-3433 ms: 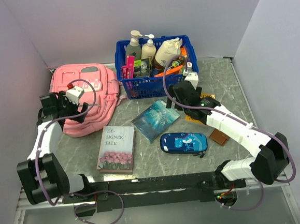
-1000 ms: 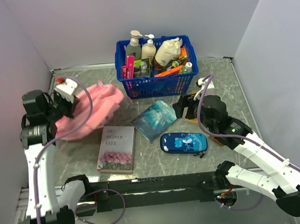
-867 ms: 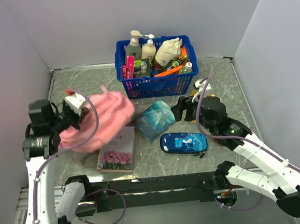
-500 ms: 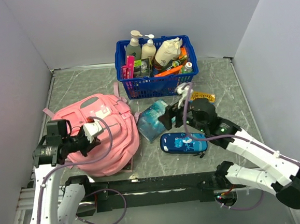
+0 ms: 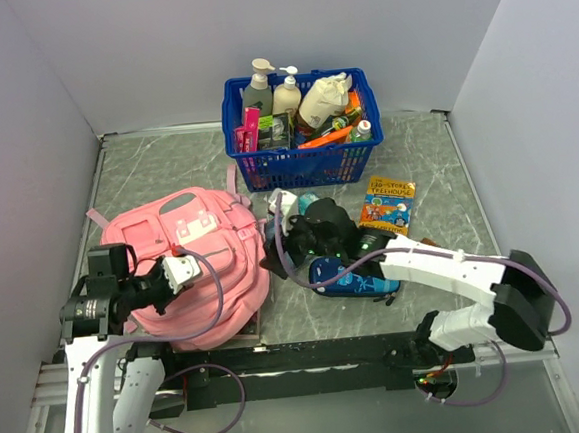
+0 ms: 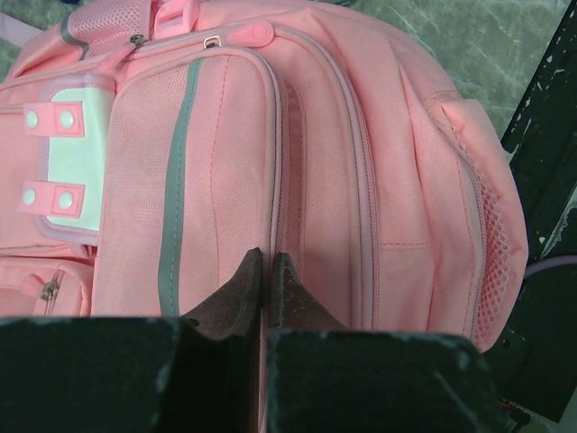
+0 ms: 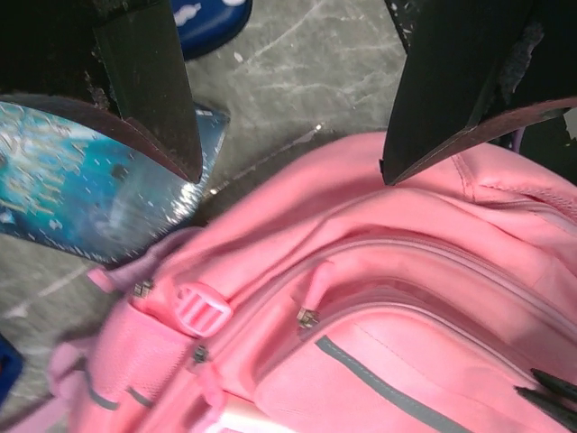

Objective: Pack the student bag
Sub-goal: Move the student bag to the center of the board, then unzip the student bag at the center of the board.

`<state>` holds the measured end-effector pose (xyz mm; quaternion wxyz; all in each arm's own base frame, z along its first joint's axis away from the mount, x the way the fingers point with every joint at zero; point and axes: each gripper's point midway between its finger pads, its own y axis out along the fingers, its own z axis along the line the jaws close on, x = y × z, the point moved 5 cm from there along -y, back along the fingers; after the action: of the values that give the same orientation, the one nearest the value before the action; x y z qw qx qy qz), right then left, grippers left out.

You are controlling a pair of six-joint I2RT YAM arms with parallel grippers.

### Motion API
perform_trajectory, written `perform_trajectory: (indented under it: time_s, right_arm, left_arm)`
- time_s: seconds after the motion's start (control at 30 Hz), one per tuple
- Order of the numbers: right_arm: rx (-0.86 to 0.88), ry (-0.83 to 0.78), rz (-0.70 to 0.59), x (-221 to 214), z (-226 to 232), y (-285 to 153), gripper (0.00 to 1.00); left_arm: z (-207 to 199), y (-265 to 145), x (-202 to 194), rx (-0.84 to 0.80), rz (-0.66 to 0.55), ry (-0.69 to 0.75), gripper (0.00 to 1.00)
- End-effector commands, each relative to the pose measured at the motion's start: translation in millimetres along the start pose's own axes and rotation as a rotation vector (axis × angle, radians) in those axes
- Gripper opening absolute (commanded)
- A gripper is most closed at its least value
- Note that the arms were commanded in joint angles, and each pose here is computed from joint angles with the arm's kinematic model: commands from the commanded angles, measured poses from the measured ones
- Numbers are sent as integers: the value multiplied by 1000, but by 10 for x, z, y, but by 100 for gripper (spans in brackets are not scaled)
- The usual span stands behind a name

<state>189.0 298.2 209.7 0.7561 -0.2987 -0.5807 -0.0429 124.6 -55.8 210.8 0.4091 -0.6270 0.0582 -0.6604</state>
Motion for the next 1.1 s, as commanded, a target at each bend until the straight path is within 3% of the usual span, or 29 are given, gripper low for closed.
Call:
perform_trajectory:
  time_s: [0.0, 0.3, 0.53, 0.8, 1.07]
  right_arm:
    - [140, -83, -138, 444, 179, 168, 88]
    - [274, -139, -82, 375, 265, 528, 89]
    - [321, -126, 2, 259, 248, 756, 75]
    - [300, -93, 38, 102, 117, 891, 71]
    - [286, -59, 43, 55, 1, 1064, 58]
  left_arm:
    - [-33, 27, 65, -49, -47, 24, 1]
    - [-16, 56, 39, -44, -49, 40, 1]
    - [18, 36, 99, -20, -70, 48, 1]
    - [20, 25, 124, -18, -79, 53, 1]
    - [28, 22, 130, -19, -79, 59, 1]
